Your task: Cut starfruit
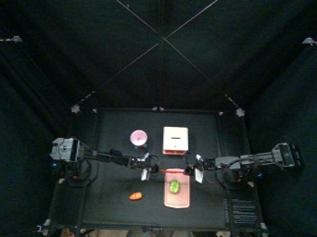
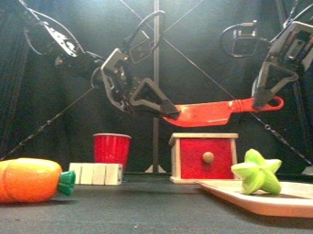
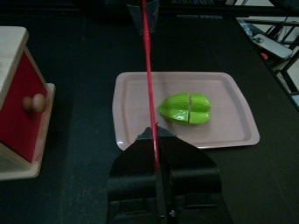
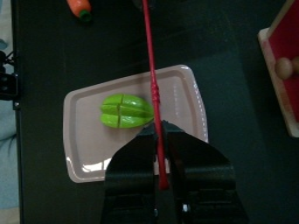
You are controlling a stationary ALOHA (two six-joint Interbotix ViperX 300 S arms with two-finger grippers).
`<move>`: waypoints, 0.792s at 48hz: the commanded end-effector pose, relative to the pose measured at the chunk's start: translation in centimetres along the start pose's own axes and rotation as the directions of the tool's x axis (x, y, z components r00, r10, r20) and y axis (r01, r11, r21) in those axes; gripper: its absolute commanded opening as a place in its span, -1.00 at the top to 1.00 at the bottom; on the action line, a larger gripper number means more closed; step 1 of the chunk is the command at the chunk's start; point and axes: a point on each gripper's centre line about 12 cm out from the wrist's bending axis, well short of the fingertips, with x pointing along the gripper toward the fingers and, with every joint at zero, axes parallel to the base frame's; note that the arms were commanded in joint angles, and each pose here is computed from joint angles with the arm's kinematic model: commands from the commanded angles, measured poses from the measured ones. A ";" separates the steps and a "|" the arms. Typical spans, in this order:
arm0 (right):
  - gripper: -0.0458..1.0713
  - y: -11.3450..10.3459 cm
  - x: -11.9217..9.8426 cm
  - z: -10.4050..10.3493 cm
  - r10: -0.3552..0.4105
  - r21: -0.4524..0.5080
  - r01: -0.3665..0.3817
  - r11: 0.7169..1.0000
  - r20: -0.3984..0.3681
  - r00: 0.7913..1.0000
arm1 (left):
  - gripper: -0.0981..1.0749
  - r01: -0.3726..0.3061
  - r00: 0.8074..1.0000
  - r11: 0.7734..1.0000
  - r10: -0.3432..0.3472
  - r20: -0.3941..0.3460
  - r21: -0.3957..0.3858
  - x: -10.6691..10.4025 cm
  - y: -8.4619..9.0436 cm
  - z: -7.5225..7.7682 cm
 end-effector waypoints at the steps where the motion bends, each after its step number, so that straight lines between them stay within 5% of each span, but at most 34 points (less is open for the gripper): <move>1: 0.28 0.9 -0.6 0.5 0.034 0.011 -0.034 0.999 0.022 0.999 | 0.46 0.006 0.999 1.000 -0.006 0.049 0.010 0.2 -0.1 1.7; 22: 0.28 5.2 -0.9 -1.9 0.180 -0.016 -0.181 0.983 -0.055 0.982 | 0.46 0.050 0.998 0.998 -0.051 0.037 0.027 2.5 -1.9 1.5; 38: 0.28 5.2 0.1 -3.2 0.173 -0.011 -0.175 0.985 -0.089 0.981 | 0.46 0.085 0.996 0.996 -0.085 0.000 0.032 4.2 -3.4 0.0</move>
